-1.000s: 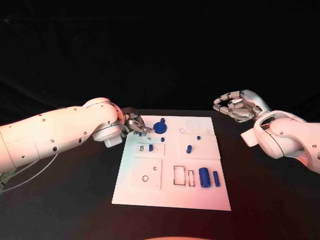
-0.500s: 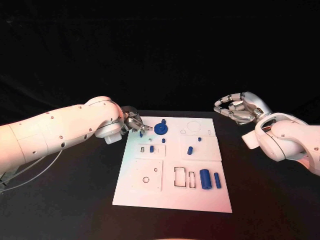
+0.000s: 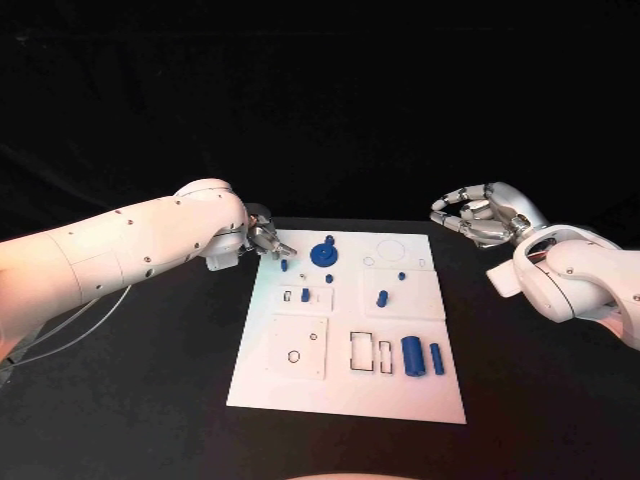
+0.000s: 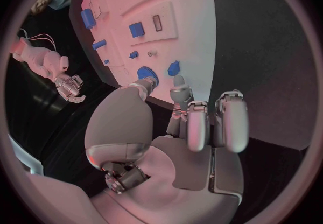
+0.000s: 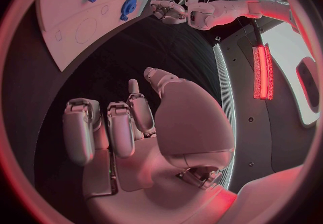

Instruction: Assemble the parts on the task board

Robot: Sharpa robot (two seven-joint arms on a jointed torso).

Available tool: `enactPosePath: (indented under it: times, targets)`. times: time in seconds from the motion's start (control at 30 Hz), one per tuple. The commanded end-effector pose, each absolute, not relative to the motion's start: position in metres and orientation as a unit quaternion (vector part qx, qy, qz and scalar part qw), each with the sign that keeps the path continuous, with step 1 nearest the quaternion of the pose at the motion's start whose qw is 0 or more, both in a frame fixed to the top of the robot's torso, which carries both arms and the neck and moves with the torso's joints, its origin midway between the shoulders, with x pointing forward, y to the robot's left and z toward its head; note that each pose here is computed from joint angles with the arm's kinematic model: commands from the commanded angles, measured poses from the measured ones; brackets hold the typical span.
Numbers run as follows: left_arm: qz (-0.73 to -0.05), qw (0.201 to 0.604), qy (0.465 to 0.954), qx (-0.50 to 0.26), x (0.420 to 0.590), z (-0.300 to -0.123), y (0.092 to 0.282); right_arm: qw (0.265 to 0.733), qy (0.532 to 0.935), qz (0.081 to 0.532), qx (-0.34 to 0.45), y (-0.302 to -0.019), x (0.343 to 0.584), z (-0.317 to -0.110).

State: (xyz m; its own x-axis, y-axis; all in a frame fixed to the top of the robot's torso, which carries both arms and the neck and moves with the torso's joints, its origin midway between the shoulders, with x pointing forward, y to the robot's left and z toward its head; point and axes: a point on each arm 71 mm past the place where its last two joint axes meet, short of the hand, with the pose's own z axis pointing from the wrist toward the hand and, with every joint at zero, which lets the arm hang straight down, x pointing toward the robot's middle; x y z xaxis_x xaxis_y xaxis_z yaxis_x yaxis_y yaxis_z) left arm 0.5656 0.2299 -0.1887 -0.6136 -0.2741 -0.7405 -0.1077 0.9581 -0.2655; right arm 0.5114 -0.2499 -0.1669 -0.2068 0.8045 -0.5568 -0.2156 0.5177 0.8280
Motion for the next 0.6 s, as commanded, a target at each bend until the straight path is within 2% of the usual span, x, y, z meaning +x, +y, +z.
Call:
enactPosePath:
  times: [0.03, 0.6]
  targets:
    - [-0.08, 0.419, 0.901, -0.076, 0.5675, -0.1895, 0.2298, 0.586, 0.643, 0.439, 0.223, -0.2478, 0.5108, -0.1667]
    - [-0.075, 0.41, 0.906, -0.07, 0.5718, -0.1949, 0.2241, 0.585, 0.644, 0.44, 0.222, -0.2455, 0.5111, -0.1669]
